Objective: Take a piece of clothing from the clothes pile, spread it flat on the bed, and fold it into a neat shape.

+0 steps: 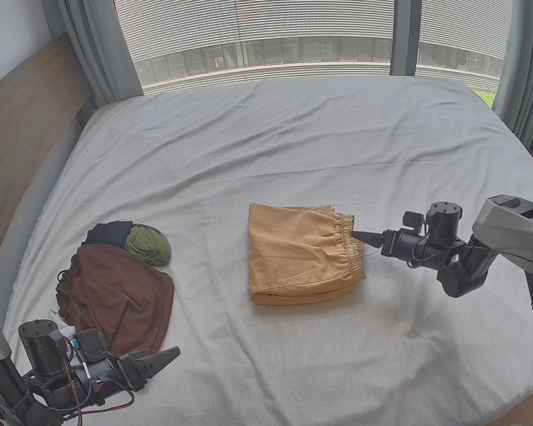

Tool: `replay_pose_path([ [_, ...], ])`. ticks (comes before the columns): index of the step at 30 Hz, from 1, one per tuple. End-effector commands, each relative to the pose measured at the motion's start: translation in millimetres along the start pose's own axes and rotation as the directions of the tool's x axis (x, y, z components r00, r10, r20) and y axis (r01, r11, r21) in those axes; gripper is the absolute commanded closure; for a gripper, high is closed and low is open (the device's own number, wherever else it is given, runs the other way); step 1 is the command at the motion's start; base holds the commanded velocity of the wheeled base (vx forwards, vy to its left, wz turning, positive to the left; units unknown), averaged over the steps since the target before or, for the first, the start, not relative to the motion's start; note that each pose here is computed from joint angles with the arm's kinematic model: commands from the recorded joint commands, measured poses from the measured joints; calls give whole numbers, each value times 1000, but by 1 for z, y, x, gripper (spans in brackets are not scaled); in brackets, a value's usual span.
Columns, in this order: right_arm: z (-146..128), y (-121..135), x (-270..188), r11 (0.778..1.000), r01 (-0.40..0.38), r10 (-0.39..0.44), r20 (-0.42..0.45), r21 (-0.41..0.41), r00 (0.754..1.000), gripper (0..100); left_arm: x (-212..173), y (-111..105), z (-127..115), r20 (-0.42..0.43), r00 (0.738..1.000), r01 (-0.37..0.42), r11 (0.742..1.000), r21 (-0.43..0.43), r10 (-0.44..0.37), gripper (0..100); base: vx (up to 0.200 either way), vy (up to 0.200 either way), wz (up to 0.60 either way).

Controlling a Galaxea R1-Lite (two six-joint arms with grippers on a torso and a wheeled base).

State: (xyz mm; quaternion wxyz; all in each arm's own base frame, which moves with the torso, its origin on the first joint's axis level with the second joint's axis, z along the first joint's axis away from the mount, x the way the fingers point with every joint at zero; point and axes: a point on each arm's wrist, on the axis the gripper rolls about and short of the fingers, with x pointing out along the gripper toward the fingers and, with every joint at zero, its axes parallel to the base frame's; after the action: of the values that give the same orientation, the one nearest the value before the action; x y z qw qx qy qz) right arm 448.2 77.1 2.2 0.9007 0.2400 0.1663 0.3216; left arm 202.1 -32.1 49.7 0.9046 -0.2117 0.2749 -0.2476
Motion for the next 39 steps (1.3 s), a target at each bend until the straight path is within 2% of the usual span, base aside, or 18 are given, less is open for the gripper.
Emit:
replay_pose_path([
  [1, 55, 29, -29, 998, -12, 18, 101, -59, 995, 0, -3, -1, -3, -10, 1000, -2, 1000, -5, 2, 0, 0, 0, 0],
  [4, 60, 59, -31, 996, -56, 62, 90, -76, 994, 0, -3, -1, -3, -11, 1000, -1, 1000, -3, 1, 0, 0, 0, 0],
  [10, 36, 84, -10, 990, -121, 123, 23, -69, 992, 0, -3, -1, -3, -7, 1000, -2, 1000, 0, 2, 0, 0, 0, 0],
  [15, 2, 77, 13, 993, -106, 105, -32, -42, 994, 0, -4, -1, -2, 1, 1000, -3, 1000, 0, 3, 0, 0, 0, 0],
  [22, -44, 50, 31, 997, -60, 56, -106, -43, 993, 0, -3, 0, -2, -1, 1000, -4, 1000, -2, 4, 0, 0, 0, 0],
  [25, -52, 43, 33, 998, -33, 28, -106, -52, 994, 0, -3, 0, -2, -1, 1000, -4, 1000, -2, 4, 0, 0, 0, 0],
  [33, -57, 38, 33, 999, -20, 14, -107, -51, 994, 0, -4, -2, -1, 7, 1000, 5, 1000, 1, -5, 0, 0, 0, 0],
  [37, -32, 56, 24, 996, -22, 20, -30, -82, 999, 0, -5, -10, 6, 61, 997, 43, 998, 41, -45, 0, 0, 0, 0],
  [39, -31, 57, 24, 996, -24, 21, -27, -83, 999, 0, -5, -10, 6, 65, 997, 44, 998, 43, -47, 0, 0, 0, 0],
])
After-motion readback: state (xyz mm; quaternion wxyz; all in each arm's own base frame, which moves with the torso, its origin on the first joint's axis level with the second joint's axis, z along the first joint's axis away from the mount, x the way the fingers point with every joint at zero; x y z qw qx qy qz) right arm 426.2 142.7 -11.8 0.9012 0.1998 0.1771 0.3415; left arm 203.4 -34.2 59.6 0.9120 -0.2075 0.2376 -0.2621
